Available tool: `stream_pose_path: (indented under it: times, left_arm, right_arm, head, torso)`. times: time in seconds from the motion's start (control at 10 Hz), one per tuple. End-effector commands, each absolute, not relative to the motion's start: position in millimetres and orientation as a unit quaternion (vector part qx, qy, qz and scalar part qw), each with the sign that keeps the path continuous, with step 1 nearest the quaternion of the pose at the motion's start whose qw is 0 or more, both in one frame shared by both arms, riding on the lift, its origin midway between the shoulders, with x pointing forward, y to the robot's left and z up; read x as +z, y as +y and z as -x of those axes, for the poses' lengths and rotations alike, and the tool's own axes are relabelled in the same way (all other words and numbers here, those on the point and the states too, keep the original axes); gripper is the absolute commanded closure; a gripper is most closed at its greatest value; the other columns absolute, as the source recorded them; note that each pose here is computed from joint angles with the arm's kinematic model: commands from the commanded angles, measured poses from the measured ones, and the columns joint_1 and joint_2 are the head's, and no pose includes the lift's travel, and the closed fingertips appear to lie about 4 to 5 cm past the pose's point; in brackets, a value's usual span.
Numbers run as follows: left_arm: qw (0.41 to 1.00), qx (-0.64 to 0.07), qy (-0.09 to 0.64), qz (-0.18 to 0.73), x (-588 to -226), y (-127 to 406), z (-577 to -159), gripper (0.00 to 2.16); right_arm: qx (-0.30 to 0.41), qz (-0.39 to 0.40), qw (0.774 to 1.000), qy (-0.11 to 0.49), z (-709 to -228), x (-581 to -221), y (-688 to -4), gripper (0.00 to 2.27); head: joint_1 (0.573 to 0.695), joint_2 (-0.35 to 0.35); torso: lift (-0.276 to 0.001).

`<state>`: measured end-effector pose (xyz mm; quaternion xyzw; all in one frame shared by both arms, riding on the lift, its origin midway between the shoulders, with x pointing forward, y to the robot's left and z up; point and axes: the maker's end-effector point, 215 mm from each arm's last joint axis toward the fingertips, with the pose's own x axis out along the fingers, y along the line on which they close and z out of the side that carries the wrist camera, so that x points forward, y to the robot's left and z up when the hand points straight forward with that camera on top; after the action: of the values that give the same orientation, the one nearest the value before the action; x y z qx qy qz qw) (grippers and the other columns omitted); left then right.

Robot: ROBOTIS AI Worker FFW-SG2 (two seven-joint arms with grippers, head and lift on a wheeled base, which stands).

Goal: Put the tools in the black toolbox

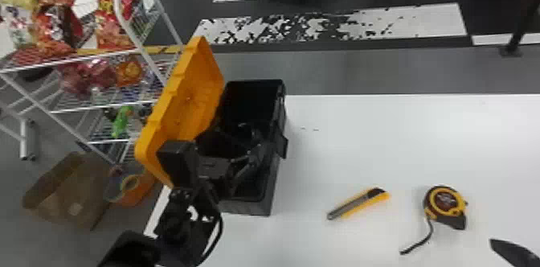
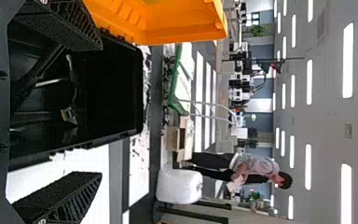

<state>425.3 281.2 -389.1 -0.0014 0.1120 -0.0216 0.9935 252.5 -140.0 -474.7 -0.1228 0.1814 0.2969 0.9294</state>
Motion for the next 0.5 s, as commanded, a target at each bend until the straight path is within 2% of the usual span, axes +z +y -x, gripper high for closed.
stream_pose_path:
  times: [0.0,0.2,0.4]
  left_arm:
    - [0.998,-0.023,0.059,0.024,-368,267,-413,0.03]
    - [0.998,-0.014,-0.023,0.051,-334,259,-391,0.03]
    - [0.997,-0.017,-0.035,0.065,-336,251,-371,0.03]
  right_arm:
    - [0.285,0.114,0.932,0.19,-254,-478,-146,0.08]
    - [0.273,0.107,0.936,0.193,-258,-478,-152,0.08]
    - [0.262,0.102,0.933,0.225,-259,-495,-161,0.08]
  head:
    - [0.695,0.25]
    - [0.695,0.209]
    - [0.695,0.19]
  torso:
    - [-0.039]
    - [-0.039]
    - [-0.039]
